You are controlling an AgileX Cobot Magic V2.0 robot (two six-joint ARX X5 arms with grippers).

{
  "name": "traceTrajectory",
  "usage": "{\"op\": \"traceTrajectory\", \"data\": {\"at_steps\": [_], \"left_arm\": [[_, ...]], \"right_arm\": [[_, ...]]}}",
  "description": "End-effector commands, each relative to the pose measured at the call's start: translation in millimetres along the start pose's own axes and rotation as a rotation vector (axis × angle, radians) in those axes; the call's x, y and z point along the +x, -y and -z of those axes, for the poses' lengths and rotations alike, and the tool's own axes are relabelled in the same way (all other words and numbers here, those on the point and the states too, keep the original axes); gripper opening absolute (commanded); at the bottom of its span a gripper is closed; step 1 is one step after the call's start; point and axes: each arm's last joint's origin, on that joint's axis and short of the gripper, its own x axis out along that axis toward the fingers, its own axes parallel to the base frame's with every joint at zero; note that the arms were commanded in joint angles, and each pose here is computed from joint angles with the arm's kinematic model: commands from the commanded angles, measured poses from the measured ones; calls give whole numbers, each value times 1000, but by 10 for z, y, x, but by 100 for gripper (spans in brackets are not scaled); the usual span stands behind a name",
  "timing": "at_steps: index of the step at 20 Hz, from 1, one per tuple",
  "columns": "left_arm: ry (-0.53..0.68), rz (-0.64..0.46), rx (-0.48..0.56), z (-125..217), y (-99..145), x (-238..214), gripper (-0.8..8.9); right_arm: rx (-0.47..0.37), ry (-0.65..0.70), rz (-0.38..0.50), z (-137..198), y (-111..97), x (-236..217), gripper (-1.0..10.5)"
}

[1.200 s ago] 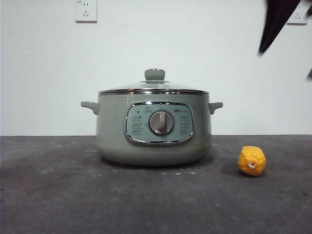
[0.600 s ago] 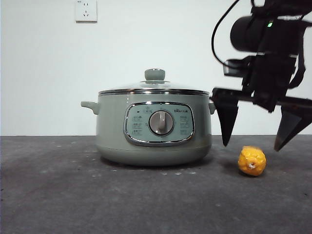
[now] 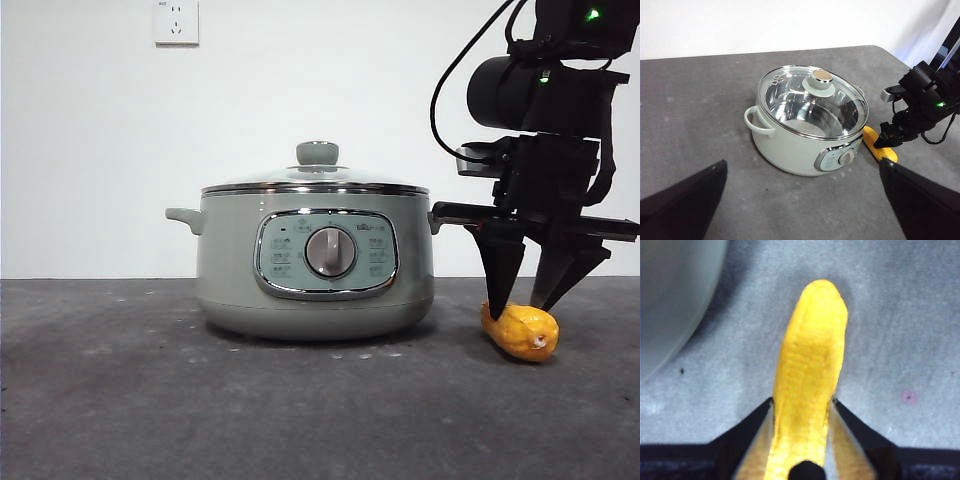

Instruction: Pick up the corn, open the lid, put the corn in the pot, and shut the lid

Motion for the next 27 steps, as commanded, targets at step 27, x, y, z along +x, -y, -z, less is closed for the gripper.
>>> {"op": "traceTrajectory", "data": {"at_steps": [27], "left_arm": [[-131,214,180,-626,162,1785,616]], "right_arm": [[-149,562,-102,1379,320,-2566,-12]]}}
